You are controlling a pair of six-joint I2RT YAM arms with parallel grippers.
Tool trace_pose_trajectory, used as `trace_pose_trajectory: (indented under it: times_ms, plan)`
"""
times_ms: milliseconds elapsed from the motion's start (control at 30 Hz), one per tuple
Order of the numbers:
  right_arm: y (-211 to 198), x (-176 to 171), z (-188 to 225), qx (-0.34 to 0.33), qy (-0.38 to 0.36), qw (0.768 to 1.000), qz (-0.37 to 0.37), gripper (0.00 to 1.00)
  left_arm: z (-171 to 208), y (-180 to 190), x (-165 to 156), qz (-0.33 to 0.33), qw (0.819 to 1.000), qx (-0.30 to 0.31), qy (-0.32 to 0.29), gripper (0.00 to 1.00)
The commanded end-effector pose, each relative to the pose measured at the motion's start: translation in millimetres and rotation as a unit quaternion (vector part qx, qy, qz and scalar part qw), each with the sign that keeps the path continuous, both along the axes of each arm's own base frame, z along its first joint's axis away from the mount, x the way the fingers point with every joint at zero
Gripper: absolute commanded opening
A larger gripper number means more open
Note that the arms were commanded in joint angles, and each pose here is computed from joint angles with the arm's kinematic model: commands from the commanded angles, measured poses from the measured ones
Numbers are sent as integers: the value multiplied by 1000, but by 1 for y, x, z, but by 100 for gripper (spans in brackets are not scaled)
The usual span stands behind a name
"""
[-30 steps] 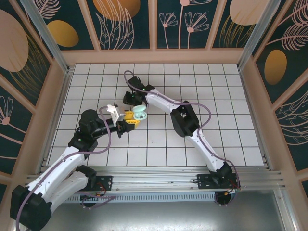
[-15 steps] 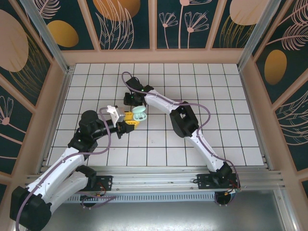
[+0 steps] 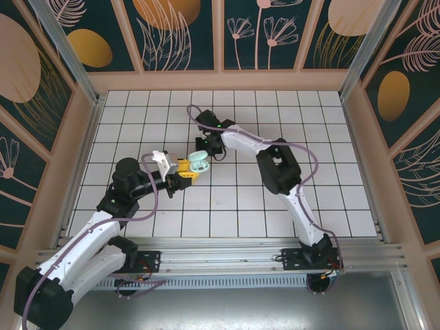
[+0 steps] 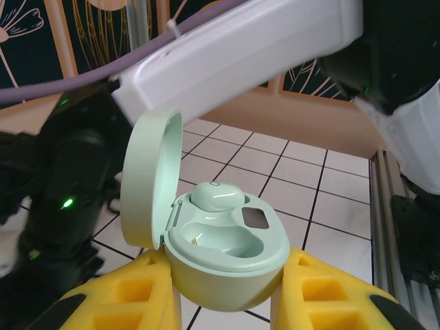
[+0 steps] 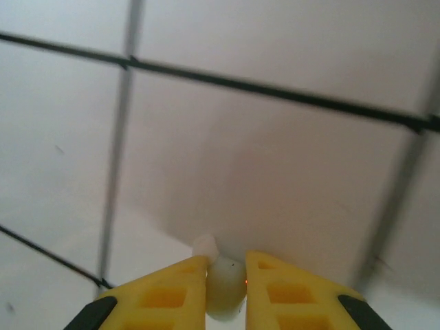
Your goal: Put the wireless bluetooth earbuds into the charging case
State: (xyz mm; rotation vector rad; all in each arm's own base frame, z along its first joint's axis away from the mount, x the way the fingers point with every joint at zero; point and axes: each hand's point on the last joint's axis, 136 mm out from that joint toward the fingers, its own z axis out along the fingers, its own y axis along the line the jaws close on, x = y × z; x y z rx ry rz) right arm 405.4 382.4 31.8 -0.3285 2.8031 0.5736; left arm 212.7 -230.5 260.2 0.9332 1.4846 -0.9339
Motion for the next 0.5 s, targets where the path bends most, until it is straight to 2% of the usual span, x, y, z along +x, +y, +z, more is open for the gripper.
trace_pose_trajectory:
  times_ms: [0,200,467]
  plan:
    - [-39,-20,25,-14,3,999,32,17,5,0,-2,0,1000,-5,-5,8]
    - [-102,-67,18,-65,20,996,60,17,4,-1,1,-1,1000,-6,-4,8]
    - [-132,-121,10,-93,41,984,145,17,1,-5,5,-6,1000,-4,0,8]
